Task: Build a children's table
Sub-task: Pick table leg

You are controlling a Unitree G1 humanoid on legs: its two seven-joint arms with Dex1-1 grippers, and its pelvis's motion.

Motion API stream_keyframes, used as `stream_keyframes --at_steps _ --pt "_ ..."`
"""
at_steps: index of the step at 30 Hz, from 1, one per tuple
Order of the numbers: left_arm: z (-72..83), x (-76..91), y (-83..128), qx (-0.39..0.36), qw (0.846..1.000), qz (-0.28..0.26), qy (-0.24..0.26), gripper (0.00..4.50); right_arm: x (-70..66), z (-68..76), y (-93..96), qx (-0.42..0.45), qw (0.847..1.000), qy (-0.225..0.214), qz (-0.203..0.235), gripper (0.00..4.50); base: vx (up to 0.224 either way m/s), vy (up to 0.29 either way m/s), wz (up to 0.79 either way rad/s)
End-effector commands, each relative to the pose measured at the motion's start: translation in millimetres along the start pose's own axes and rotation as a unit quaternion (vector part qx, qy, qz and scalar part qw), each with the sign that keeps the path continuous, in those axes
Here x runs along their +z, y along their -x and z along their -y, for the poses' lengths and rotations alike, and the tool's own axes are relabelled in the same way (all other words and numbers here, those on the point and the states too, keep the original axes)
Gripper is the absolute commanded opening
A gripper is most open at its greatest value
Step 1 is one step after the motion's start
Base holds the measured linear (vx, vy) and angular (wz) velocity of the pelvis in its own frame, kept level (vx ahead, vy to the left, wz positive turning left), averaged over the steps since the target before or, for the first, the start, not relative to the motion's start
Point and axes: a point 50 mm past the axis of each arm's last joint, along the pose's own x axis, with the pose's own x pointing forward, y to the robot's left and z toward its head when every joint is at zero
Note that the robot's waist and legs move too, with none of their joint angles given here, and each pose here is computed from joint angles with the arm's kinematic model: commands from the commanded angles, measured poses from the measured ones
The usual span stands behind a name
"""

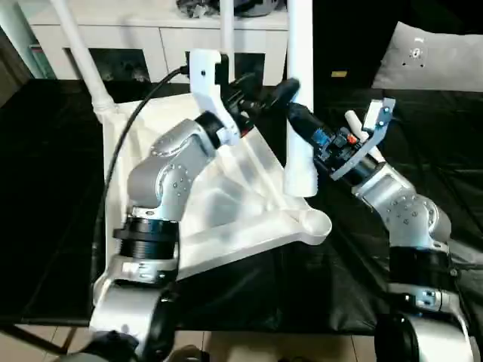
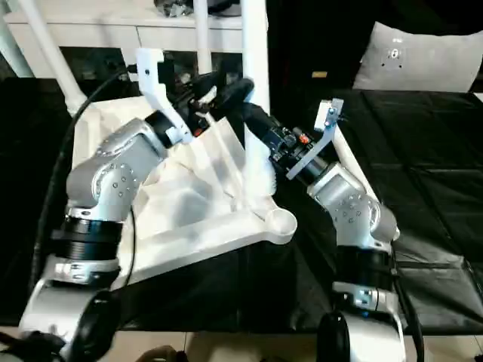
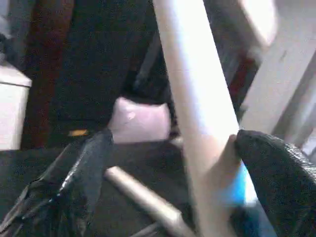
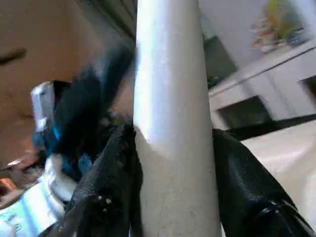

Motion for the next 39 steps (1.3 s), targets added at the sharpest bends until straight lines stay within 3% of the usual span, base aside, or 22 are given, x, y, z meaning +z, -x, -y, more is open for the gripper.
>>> stream_keyframes --at_steps 1,9,11,13,14,17,19,22,26,28,31,39 --pt "9.0 4.8 -5.0 -0.017 1.0 0.006 0.009 4.5 -0.8 -9.1 -4.7 0.03 1.0 0.004 -0.008 1.81 0.0 0.0 0.0" --pt "6.3 1.6 -4.4 -0.004 1.0 -0.001 0.025 4.5 -5.2 -14.2 -7.7 0.034 0.999 0.019 -0.012 1.81 0.0 0.0 0.0" --pt "6.5 1.4 -3.8 0.003 1.0 -0.002 0.013 4.5 -8.0 -12.7 -10.4 0.013 0.998 0.062 -0.024 1.81 0.0 0.0 0.0" --pt "7.0 -1.0 -4.4 0.025 0.999 -0.005 -0.026 4.5 -12.1 -15.1 -18.6 -0.006 0.991 0.132 -0.029 1.81 0.0 0.0 0.0" --pt "7.4 -1.7 -4.9 0.03 0.999 -0.005 -0.032 4.23 -12.8 -15.0 -20.7 -0.015 0.989 0.146 -0.027 1.81 0.0 0.0 0.0" --pt "11.3 -7.2 -11.2 0.086 0.994 0.008 -0.074 4.01 -25.0 -15.8 -38.6 -0.074 0.954 0.288 -0.034 1.81 0.0 0.0 0.0" --pt "11.6 -7.8 -12.0 0.095 0.992 0.011 -0.079 3.73 -27.2 -16.1 -40.6 -0.077 0.948 0.306 -0.034 1.81 0.0 0.0 0.0" --pt "10.8 -9.3 -14.2 0.138 0.985 0.034 -0.101 3.64 -31.2 -18.6 -50.7 -0.104 0.941 0.322 0.014 1.81 0.0 0.0 0.0" --pt "11.1 -6.9 -14.1 0.152 0.982 0.053 -0.104 3.22 -34.2 -22.5 -56.5 -0.113 0.936 0.33 0.039 1.81 0.0 0.0 0.0" --pt "10.6 -6.3 -13.9 0.158 0.98 0.058 -0.104 3.24 -34.8 -22.0 -57.4 -0.121 0.932 0.338 0.048 1.81 0.0 0.0 0.0" --pt "9.4 -6.9 -13.4 0.169 0.978 0.062 -0.103 2.81 -36.8 -20.4 -57.7 -0.124 0.93 0.343 0.05 1.81 0.0 0.0 0.0" --pt "9.2 -8.8 -13.4 0.177 0.976 0.064 -0.108 2.29 -40.0 -18.9 -58.9 -0.123 0.926 0.352 0.053 1.81 0.0 0.0 0.0"
